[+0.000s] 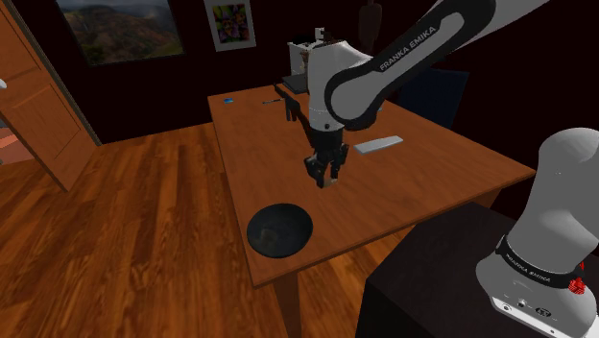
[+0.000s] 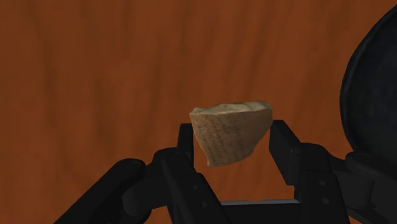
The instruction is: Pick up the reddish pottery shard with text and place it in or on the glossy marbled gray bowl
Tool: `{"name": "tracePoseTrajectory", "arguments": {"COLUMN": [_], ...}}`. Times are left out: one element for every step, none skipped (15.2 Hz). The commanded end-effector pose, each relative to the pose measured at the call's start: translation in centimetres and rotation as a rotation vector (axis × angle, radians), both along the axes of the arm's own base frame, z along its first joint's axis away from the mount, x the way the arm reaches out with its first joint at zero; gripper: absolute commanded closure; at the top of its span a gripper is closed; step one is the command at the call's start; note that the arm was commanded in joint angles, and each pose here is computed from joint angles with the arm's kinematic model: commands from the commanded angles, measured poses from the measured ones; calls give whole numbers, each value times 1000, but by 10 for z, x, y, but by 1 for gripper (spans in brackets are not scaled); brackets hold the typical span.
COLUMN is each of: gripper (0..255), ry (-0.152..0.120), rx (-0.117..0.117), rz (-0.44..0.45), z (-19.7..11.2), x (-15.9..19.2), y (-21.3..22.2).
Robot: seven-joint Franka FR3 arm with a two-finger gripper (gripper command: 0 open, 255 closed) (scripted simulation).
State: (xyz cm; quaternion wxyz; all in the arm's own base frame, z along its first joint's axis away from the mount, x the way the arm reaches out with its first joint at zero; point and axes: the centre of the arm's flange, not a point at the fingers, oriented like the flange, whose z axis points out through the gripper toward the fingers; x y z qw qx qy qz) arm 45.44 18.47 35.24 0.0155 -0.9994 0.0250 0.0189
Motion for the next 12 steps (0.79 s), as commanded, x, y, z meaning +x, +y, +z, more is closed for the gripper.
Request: {"name": "tracePoseTrajectory", "arguments": {"gripper": [255, 255, 255, 255, 255, 255, 255, 255, 255, 255, 255, 255], "ry": [0, 0, 0, 0, 0, 0, 0, 0, 0, 0, 0, 0], "rx": [0, 0, 0, 0, 0, 0, 0, 0, 0, 0, 0, 0], "rz": [0, 0, 0, 0, 0, 0, 0, 0, 0, 0, 0, 1], "z": [11, 16, 22, 27, 32, 32, 33, 33, 34, 34, 35, 33], "x": [-1, -1, -1, -1, -1, -1, -1, -1, -2, -2, -2, -4], "y": [0, 0, 0, 0, 0, 13, 27, 40, 53, 66, 79, 64]}}
